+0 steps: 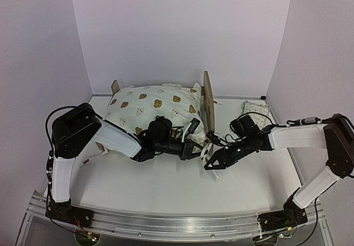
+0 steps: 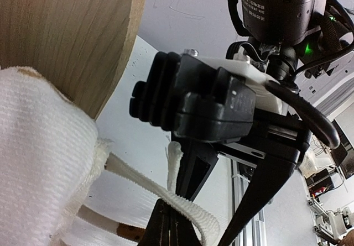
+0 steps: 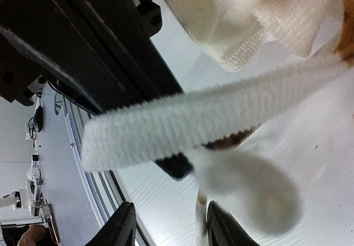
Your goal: Set up the pet bed
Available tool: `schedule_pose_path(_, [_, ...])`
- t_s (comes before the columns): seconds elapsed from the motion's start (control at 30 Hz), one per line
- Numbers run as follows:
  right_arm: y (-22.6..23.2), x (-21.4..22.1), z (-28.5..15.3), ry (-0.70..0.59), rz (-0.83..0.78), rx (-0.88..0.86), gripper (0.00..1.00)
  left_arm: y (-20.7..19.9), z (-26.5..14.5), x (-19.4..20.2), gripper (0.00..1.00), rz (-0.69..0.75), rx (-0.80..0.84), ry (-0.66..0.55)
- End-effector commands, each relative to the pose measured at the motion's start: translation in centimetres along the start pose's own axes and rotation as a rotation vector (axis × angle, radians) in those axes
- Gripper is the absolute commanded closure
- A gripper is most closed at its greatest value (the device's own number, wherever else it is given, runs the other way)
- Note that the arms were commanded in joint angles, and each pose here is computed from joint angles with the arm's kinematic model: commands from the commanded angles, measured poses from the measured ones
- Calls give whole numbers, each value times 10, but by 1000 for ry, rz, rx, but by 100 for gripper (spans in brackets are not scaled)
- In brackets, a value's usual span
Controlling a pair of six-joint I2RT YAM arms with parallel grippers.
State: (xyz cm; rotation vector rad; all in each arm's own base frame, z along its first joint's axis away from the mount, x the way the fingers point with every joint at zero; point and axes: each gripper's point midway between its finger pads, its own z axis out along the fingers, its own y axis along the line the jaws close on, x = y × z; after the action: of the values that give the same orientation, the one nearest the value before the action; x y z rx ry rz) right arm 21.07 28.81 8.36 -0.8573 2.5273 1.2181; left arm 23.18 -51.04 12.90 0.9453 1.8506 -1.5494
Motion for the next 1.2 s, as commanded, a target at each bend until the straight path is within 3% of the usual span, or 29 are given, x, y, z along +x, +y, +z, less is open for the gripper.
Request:
schedule_pose_path(0.0, [2,6,2,5,1,-14,64,-15,-7,-18,100,18,11,-41])
schedule_pose_path(0.17, [-4,8,5,5,15,-1,91,-15,-8,-18,100,17,7,-44])
schedule_pose_path(0.27, [-8,8,6,0,20,19,99,-14,-8,-16,100,14,2,-41])
schedule_pose_path(0.7, [-18,2,-9,-71,34,138,100,23,-36,-5,100,-73,-334,-1])
schedule_pose_path(0.97, [-25,2,-16,-102,52,200,100,39,-35,-8,100,-14,-668,41])
schedule_pose_path(1.17, [-40,4,-22,-122,70,290,100,31,-47,-24,100,0,-775,7])
